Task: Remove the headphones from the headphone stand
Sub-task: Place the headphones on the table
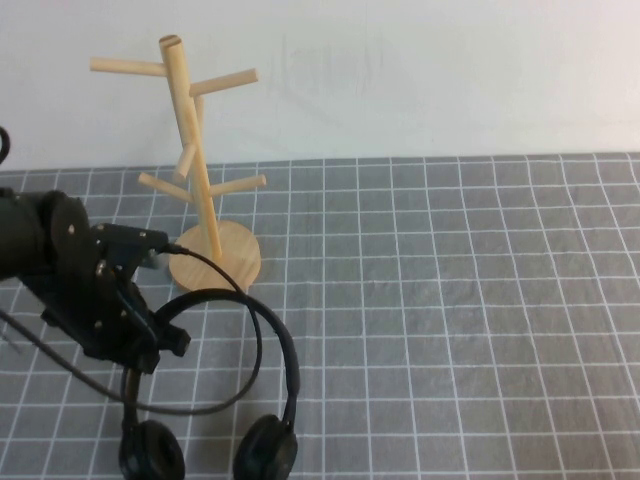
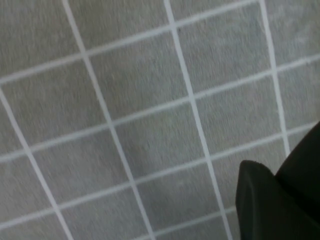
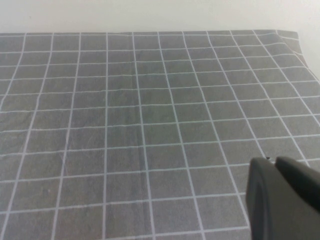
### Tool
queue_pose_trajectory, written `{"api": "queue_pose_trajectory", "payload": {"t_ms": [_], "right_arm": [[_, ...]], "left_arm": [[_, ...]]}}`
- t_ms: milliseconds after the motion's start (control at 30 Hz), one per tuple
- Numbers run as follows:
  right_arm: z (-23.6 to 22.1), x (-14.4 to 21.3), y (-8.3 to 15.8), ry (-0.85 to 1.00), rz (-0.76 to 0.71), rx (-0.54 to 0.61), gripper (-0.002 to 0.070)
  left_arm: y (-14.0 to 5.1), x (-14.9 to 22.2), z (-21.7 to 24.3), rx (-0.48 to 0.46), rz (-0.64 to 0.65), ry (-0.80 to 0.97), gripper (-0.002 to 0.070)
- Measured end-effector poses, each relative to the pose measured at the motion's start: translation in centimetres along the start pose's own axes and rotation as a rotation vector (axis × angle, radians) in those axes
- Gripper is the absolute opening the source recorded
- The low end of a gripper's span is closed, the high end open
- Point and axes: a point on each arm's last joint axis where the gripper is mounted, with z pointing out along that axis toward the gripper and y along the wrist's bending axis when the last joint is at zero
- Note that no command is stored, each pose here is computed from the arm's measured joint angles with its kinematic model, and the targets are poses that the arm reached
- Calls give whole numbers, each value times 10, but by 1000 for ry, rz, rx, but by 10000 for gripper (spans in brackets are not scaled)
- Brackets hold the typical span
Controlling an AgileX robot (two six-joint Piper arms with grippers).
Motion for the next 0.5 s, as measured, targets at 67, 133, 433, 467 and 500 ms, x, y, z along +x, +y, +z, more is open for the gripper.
{"api": "queue_pose_trajectory", "payload": {"t_ms": [67, 133, 433, 467, 500], "right_arm": [[0, 0, 0, 0, 0, 0, -6], [0, 0, 0, 0, 0, 0, -6], [0, 0, 0, 0, 0, 0, -6], [0, 0, 0, 0, 0, 0, -6], [0, 0, 0, 0, 0, 0, -6]], "left_arm": [[2, -7, 1, -6, 11, 11, 48], [4, -13, 2, -12, 20, 23, 48], [10, -27, 24, -1, -20, 215, 48], [11, -26, 27, -8, -36, 240, 48], [12, -26, 30, -16, -49, 258, 48]]}}
